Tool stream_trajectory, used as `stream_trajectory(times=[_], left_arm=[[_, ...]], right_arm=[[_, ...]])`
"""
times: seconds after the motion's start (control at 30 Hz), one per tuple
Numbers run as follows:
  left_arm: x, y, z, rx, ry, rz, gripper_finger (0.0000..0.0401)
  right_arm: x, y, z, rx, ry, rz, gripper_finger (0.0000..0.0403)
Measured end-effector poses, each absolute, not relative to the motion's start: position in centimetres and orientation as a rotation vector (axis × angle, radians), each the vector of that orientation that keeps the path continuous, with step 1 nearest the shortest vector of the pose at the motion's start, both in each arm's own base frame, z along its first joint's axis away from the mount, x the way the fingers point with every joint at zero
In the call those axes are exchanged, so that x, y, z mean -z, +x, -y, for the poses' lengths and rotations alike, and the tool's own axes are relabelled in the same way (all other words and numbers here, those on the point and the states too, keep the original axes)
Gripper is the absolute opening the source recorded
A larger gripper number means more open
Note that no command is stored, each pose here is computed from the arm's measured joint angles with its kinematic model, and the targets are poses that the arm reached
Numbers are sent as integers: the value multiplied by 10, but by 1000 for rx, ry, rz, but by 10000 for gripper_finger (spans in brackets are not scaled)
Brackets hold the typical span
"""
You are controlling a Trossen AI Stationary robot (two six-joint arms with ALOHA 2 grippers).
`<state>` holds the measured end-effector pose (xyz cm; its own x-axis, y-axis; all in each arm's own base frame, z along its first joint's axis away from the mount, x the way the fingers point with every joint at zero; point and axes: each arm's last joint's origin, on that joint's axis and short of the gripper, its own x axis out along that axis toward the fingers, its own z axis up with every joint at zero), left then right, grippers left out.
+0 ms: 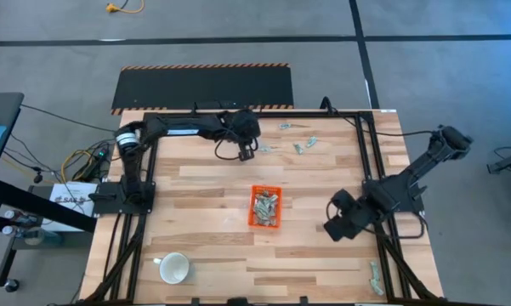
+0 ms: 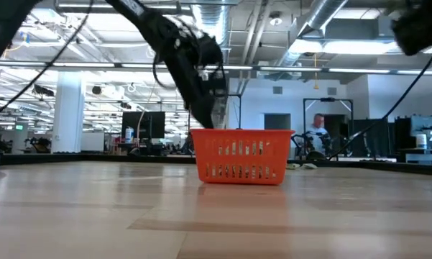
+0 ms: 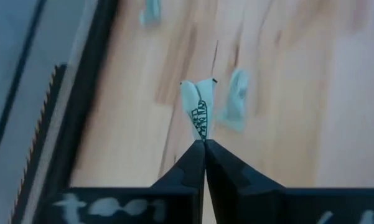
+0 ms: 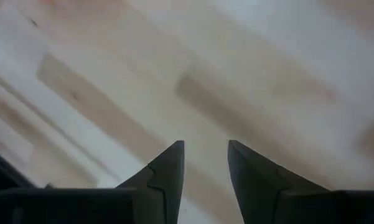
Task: Pick and place Stevia / Truvia into bins
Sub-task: Put the stevia packet into the orange bin
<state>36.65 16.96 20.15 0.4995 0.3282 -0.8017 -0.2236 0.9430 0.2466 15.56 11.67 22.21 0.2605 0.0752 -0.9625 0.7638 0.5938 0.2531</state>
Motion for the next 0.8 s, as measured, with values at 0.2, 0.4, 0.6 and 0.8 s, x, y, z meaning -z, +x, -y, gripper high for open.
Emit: stream_trajectory(times=[0.2, 0.4, 0.6, 0.8], left_arm=[[-254, 355, -129, -210, 106, -897, 0], [-276, 350, -72, 137, 117, -860, 0], [-257, 356, -16, 383, 214, -900, 0], [-241, 358, 19, 445, 331, -901, 0]], right_arm=[[-222, 139, -134, 648, 1024, -1329, 116], [-220, 124, -150, 747, 1147, -1400, 116], [-214, 117, -161, 794, 1145, -1563, 116], [-207, 118, -167, 715, 1040, -1689, 116]])
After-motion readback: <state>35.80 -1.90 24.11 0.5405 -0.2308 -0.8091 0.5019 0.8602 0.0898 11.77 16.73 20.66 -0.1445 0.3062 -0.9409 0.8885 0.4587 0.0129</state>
